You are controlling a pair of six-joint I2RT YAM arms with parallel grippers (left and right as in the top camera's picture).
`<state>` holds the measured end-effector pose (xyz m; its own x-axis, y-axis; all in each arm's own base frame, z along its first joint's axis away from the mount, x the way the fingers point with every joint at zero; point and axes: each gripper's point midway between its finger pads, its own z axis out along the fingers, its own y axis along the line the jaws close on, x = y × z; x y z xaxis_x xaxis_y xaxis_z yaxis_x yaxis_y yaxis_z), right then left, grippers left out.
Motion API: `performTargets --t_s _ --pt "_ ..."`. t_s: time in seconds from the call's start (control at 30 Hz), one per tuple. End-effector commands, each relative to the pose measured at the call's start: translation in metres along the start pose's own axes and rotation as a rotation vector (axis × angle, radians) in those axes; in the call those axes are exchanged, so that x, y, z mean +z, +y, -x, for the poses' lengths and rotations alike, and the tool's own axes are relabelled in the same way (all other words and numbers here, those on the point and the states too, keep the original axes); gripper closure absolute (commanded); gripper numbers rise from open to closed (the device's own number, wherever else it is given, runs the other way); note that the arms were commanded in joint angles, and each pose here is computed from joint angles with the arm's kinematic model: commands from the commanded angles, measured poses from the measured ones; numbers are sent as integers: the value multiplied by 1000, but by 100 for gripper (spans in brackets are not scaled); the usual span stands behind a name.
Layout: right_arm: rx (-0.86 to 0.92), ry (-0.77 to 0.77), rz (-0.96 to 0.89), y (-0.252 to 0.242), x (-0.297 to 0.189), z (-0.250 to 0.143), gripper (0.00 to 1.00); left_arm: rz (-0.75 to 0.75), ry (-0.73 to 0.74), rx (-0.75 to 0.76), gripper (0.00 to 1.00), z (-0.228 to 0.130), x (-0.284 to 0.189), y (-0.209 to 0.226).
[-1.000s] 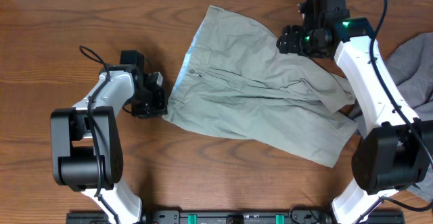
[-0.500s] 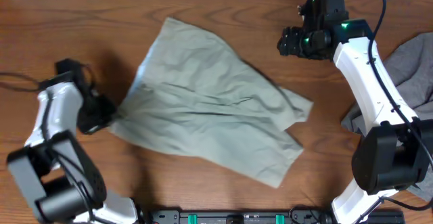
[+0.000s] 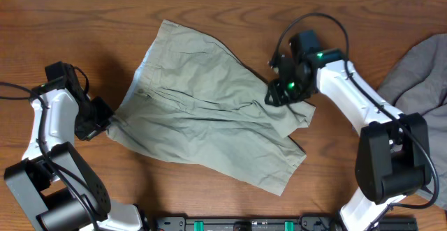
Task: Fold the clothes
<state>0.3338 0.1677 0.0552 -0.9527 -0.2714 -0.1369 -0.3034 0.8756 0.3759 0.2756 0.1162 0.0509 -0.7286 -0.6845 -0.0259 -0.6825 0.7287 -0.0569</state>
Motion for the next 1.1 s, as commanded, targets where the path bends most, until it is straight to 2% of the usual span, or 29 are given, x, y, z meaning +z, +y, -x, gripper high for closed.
performTargets --t_s 0.0,0.1,0.2,0.33,0.4,0.47,0.53,0.57,0.6,0.67,0.77,0.87,0.9,0.97,1.07 --pt "107 28 -159 -28 9 -12 99 7 -4 -4 94 0 -1 1" --pt "190 -56 -298 -56 -8 4 99 8 -4 -3 94 0 0 1" --pt "270 -246 -405 -83 -48 46 99 19 -8 -3 94 1 -1 3" --pt "243 -569 -384 -96 -112 122 99 20 -13 -4 94 2 0 3" --pt "204 -681 -367 -98 -132 146 98 19 -16 -4 94 3 -1 3" --pt "202 -759 -370 -105 -145 160 81 19 -16 -4 94 3 0 3" --pt "188 -786 -383 -111 -149 166 44 18 -17 -4 94 3 -1 3" --pt "193 -787 -385 -114 -150 165 30 18 -17 -4 94 3 -1 3" --pt "199 -777 -388 -116 -149 163 22 18 -17 -4 94 3 -1 3" --pt "215 -732 -385 -119 -143 154 14 18 -17 -4 94 3 -1 3" --pt "248 -599 -335 -113 -120 129 13 18 -17 -4 85 3 -1 3" --pt "295 -437 -312 -109 -99 94 19 18 -17 -4 73 3 -1 3" --pt "310 -398 -319 -109 -95 84 23 18 -17 -4 71 3 -1 3" --pt "343 -342 -328 -112 -83 68 32 18 -17 -4 70 3 -1 3" --pt "423 -305 -389 -130 -63 46 36 18 -18 -4 70 3 -1 3"
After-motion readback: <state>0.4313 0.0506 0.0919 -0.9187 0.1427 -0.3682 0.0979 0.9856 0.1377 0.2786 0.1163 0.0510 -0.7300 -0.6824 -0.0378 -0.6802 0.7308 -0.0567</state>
